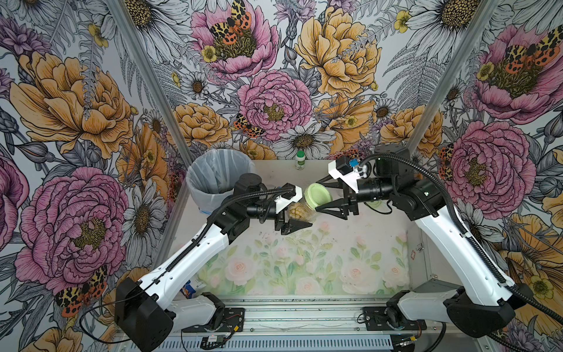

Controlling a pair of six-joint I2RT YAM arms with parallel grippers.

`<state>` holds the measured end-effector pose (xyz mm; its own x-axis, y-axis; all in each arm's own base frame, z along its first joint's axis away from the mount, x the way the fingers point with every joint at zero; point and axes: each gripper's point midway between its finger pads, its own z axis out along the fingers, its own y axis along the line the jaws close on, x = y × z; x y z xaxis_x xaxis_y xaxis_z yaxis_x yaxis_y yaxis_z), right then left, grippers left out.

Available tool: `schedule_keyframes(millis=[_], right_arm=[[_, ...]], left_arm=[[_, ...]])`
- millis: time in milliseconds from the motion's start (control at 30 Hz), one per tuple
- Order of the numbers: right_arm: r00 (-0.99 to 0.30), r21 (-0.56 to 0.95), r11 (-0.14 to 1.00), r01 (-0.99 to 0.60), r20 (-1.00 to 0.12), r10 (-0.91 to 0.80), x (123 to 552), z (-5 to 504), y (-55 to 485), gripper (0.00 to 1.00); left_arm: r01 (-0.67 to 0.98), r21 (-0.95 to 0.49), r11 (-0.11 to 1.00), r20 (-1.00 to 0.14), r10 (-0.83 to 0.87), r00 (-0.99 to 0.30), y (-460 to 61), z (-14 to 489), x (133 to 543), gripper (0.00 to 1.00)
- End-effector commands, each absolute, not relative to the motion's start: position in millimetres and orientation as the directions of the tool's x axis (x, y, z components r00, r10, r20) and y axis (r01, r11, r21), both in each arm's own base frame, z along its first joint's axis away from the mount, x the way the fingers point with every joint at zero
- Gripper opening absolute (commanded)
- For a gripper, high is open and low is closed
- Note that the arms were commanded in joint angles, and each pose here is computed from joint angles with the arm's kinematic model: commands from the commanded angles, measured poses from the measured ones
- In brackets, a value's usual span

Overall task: Empty moldy peanuts from jars
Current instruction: Unscrew the lid from the jar.

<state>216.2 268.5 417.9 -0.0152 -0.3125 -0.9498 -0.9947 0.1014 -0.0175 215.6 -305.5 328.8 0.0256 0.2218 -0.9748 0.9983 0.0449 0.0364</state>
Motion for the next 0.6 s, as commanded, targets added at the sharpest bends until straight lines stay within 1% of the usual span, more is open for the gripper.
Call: schedule_keyframes(millis=[0, 133, 300, 400, 567], right_arm=[[0.219, -0.266, 0.13, -0.955, -0.93, -0.295, 230, 441, 257, 0.8], [0.241, -0.289, 0.115, -0.95, -0.918, -0.315, 235, 433, 254, 0.8], [0.237, -0.279, 0.098, -0.955, -0.92, -0.313, 238, 427, 251, 0.8], [0.251, -0.288, 0.077, -0.954, -0.915, -0.316, 234, 425, 251, 0.79], [0.269, -0.298, 0.05, -0.953, -0.911, -0.312, 228, 425, 250, 0.8]], left_arm=[[0.999, -0.042, -0.006, -0.977, 0.21, -0.039, -301, 340, 202, 0.14], [0.999, -0.046, -0.001, -0.974, 0.22, -0.045, -301, 339, 203, 0.14], [0.999, -0.044, -0.004, -0.974, 0.223, -0.042, -298, 339, 201, 0.14], [0.998, -0.054, -0.024, -0.975, 0.215, -0.047, -297, 343, 198, 0.14], [0.998, -0.059, -0.024, -0.973, 0.224, -0.052, -298, 340, 200, 0.14]])
